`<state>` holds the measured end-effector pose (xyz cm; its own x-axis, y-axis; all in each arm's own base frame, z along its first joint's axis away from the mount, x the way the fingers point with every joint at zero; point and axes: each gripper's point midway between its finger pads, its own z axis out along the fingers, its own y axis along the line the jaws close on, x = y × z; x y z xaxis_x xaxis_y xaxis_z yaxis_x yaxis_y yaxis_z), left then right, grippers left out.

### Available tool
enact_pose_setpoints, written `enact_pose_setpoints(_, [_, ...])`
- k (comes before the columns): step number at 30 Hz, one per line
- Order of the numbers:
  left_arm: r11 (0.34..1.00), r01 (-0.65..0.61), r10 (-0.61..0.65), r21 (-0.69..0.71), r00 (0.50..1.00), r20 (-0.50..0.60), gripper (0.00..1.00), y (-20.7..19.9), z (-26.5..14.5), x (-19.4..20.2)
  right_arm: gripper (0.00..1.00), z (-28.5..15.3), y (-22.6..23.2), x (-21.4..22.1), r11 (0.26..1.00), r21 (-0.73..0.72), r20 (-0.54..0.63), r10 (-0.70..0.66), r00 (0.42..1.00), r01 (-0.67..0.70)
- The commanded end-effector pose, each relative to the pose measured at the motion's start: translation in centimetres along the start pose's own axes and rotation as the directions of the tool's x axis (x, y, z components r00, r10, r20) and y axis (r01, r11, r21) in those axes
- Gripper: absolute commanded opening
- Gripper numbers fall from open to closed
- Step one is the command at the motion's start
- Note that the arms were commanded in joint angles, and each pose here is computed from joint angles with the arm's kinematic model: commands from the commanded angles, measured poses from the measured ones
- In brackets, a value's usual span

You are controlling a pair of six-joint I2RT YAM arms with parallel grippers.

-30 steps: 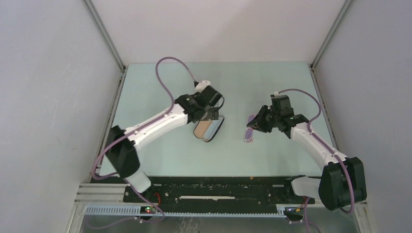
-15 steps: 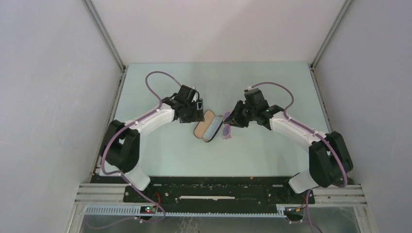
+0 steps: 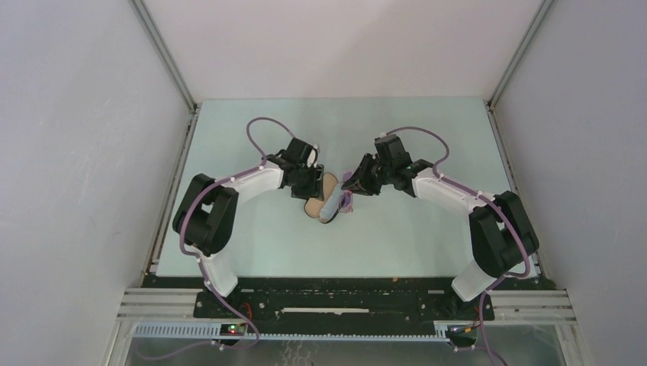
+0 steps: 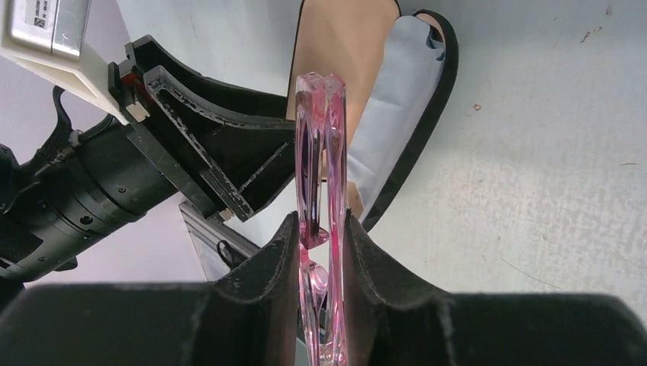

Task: Organize the sunglasses
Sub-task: Place the sunglasses in the sunglasses case.

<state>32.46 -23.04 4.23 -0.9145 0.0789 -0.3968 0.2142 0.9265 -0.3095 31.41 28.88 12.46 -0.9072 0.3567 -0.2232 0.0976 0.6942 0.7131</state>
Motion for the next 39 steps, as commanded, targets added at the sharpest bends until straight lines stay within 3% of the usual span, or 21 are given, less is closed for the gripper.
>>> enact_pose_setpoints(1, [0.998, -0.050, 0.048, 0.035, 0.998, 0.046, 0.50, -0.9, -0.1, -2.0, 0.30, -0.3, 2.3, -1.3, 0.998, -0.064, 0.025, -0.001, 1.000, 0.003])
enact_pose_setpoints(6, [0.998, -0.018, 0.014, 0.067, 0.998, 0.057, 0.23, -1.4, -0.1, -1.9, 0.29, -0.3, 1.8, -1.3, 0.999, -0.047, 0.023, 0.000, 1.000, 0.002])
enact_pose_setpoints(16, [0.993, -0.075, 0.085, -0.089, 0.990, 0.110, 0.01, -2.7, -2.2, -2.4, 0.29, 0.0, 1.3, -1.4, 0.999, -0.041, 0.019, -0.015, 1.000, 0.016])
enact_pose_setpoints(21, [0.965, -0.074, 0.109, -0.253, 0.986, 0.125, 0.00, -2.8, -3.0, -2.4, 0.29, 0.0, 0.3, -1.3, 0.999, 0.019, 0.041, -0.044, 0.998, 0.043])
enact_pose_setpoints(26, [0.932, 0.025, 0.024, -0.362, 0.991, 0.130, 0.00, -2.6, -3.8, -2.0, 0.28, 0.1, -0.9, -1.2, 0.994, 0.086, 0.060, -0.070, 0.996, 0.065])
enact_pose_setpoints(31, [0.911, 0.106, -0.043, -0.398, 0.986, 0.164, 0.00, -3.0, -4.8, -1.7, 0.29, 0.6, -1.7, -1.0, 0.984, 0.147, 0.083, -0.116, 0.990, 0.103])
enact_pose_setpoints(39, [0.895, 0.107, -0.049, -0.434, 0.989, 0.143, 0.00, -3.4, -5.0, -1.1, 0.29, 1.5, -1.7, -0.8, 0.978, 0.152, 0.088, -0.156, 0.984, 0.142])
